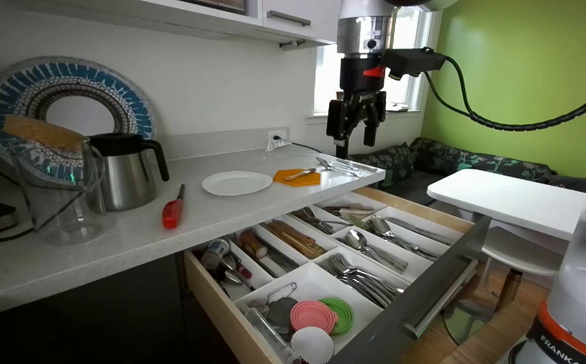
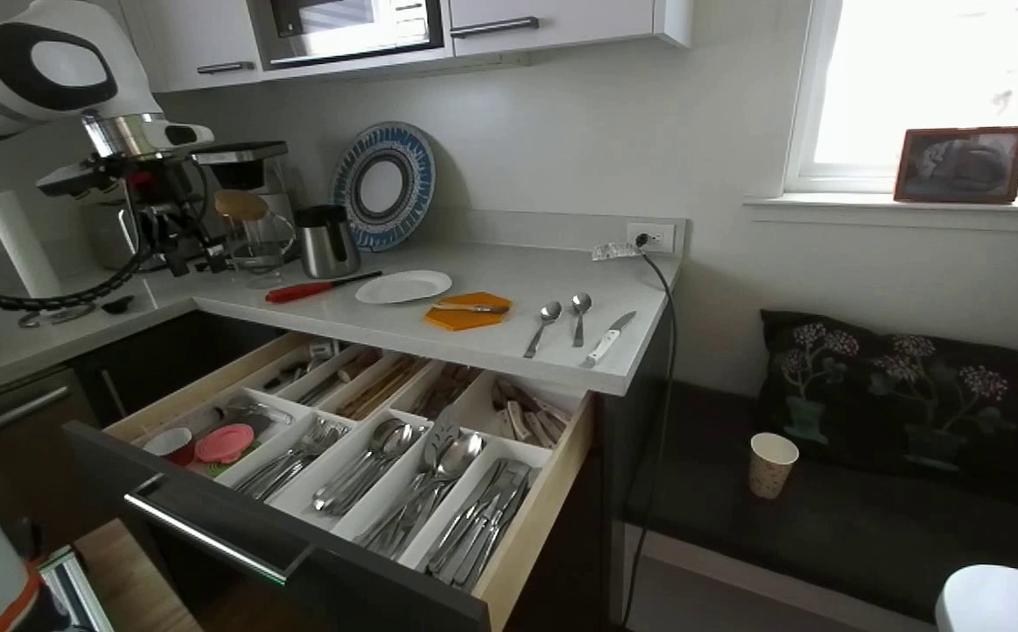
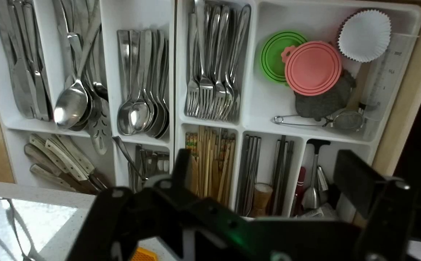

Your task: Remove one silver piping nozzle from the open drawer and put it on the white plate.

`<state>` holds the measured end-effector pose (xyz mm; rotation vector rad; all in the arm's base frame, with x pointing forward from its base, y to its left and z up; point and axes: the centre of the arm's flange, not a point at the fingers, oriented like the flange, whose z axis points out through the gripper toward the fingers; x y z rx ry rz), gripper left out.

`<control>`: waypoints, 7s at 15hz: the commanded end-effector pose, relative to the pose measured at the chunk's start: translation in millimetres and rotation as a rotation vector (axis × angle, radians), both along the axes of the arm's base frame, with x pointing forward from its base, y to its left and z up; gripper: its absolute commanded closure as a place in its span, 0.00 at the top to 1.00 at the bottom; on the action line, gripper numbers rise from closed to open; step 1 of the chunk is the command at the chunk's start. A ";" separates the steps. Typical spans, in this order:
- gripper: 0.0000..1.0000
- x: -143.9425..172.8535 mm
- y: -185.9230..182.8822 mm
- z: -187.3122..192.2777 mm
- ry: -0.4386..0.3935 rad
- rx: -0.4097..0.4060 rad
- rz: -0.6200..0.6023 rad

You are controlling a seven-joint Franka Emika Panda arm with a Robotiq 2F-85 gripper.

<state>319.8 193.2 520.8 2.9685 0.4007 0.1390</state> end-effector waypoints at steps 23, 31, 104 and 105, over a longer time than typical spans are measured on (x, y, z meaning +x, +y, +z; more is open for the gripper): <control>1.00 3.2 114.9 -163.0 -0.107 0.215 0.086; 1.00 11.9 109.3 -201.9 -0.195 0.254 0.198; 0.11 114.4 138.5 -348.6 -0.234 0.295 0.486; 0.11 113.8 137.3 -347.5 -0.229 0.299 0.485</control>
